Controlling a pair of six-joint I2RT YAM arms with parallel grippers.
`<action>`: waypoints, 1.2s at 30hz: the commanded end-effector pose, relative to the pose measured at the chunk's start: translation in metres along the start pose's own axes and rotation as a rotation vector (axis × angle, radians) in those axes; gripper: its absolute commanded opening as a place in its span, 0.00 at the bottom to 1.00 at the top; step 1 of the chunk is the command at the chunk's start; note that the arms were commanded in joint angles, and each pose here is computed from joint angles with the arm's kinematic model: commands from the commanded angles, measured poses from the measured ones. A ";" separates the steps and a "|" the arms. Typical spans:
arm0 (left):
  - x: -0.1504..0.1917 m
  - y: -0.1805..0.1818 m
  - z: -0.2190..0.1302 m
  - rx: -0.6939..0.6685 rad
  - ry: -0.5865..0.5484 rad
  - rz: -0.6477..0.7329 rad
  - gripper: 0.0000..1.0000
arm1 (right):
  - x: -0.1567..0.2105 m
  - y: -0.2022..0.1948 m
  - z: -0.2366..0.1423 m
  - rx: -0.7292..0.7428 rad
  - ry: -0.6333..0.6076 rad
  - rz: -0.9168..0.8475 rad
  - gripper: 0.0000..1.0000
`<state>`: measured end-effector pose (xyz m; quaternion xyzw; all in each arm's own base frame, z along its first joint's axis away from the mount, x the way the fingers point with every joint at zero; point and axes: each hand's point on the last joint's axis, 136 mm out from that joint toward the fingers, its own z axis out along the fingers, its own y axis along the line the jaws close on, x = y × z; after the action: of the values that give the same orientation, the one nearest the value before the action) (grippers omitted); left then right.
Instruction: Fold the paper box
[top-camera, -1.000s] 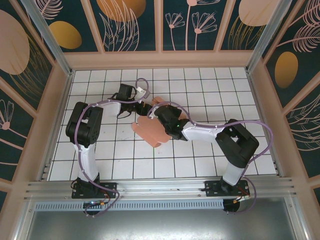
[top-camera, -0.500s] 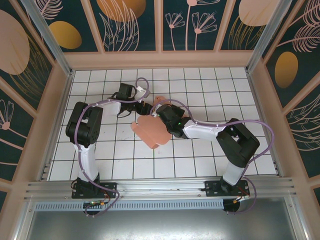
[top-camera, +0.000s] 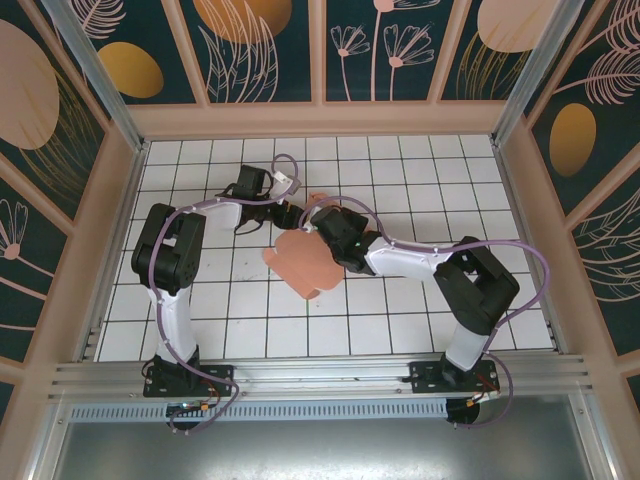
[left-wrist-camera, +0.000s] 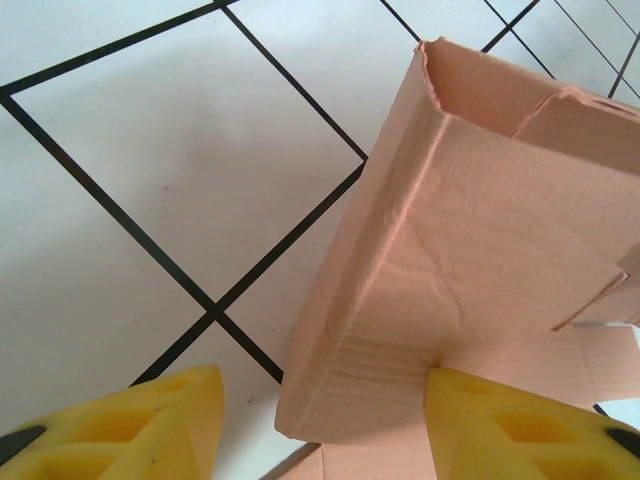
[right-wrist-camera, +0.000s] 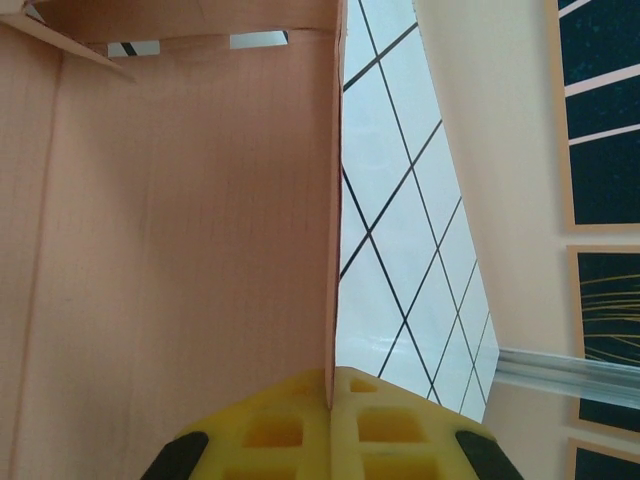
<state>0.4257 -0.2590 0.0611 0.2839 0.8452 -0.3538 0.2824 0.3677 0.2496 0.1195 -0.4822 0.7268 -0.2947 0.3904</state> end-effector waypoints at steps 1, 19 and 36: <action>-0.007 -0.009 0.002 0.038 -0.003 0.025 0.55 | -0.010 -0.003 0.002 -0.018 -0.016 0.013 0.00; -0.021 -0.018 -0.007 0.099 -0.024 0.040 0.64 | 0.002 -0.011 0.004 -0.022 0.034 0.025 0.00; -0.053 0.079 -0.029 -0.114 -0.105 -0.121 0.66 | -0.002 -0.017 -0.006 -0.040 -0.008 0.038 0.00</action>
<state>0.4985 -0.1981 0.0949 0.2075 0.8508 -0.3447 0.3380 0.3731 0.2486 0.1259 -0.4819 0.7398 -0.2764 0.3795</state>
